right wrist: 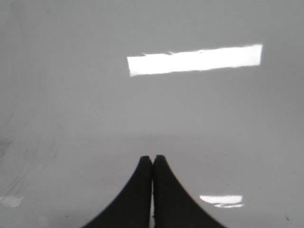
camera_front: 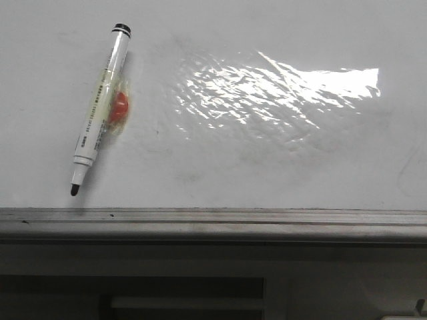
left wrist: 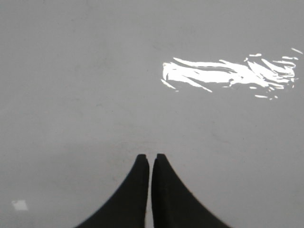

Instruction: Write number 9 on whiteboard

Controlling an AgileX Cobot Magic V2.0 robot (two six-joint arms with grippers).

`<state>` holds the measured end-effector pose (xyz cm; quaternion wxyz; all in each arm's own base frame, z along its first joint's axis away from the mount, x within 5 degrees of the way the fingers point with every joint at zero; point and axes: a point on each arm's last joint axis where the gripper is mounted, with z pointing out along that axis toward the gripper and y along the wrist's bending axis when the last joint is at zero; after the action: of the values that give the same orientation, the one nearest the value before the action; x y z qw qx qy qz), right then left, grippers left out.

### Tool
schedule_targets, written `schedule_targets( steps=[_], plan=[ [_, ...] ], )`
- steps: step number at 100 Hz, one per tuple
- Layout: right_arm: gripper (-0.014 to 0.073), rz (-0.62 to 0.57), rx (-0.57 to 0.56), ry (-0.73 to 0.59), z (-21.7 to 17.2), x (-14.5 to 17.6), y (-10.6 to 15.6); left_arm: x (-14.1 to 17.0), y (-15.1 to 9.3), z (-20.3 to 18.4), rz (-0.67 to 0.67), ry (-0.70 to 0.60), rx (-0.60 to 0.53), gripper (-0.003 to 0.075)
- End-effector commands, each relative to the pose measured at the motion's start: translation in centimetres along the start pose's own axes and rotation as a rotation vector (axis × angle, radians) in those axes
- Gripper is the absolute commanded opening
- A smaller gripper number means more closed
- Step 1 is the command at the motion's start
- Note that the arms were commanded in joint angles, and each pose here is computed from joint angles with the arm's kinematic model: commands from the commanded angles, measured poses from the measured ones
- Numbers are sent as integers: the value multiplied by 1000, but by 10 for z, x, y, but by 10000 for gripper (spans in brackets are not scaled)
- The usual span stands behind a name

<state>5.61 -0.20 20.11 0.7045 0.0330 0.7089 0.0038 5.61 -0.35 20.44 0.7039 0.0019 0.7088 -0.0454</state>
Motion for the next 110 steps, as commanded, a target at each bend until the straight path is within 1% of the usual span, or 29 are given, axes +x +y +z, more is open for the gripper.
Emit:
schedule_targets(
  steps=[1,11,22,33,47,55,62,74,84,91,96,100,102,109,110],
  plan=[
    [-61,46,-1,-75,-1,-9,0,-6,-1,-2,-25,-117,14,-20],
    [-61,42,-4,-38,-1,-17,1,-9,-1,-3,-103,-127,19,-20],
    [-61,25,-6,5,2,-29,2,-16,-2,-4,-103,-127,20,-20],
    [-61,25,-6,56,8,-38,3,-27,-2,-5,-103,-81,15,-21],
    [-61,26,-7,173,19,-49,4,-52,-4,-6,-93,-18,8,-20],
    [-61,26,-8,215,25,-56,5,-66,-4,-3,-75,-8,3,-20],
    [-61,27,-6,245,31,-56,5,-76,-5,0,-73,-14,3,-20],
    [-61,27,-3,288,37,-53,4,-81,-5,8,-65,-25,4,-20],
    [-61,28,-3,312,37,-51,4,-77,-5,15,-27,27,-6,-11],
    [-61,28,-3,312,37,-51,4,-74,-4,20,-22,62,-10,51],
    [-61,28,-3,312,37,-51,4,-74,-4,24,-21,71,-10,128],
    [-61,28,-3,312,37,-51,4,-74,-5,26,-21,67,-8,206],
    [-61,28,-3,312,37,-51,4,-75,-5,28,-21,60,-7,259],
    [-61,28,-3,312,37,-51,4,-80,-5,32,-21,0,3,351],
    [-61,28,-3,312,37,-51,4,-81,-6,32,-21,-7,4,351]
  ],
)
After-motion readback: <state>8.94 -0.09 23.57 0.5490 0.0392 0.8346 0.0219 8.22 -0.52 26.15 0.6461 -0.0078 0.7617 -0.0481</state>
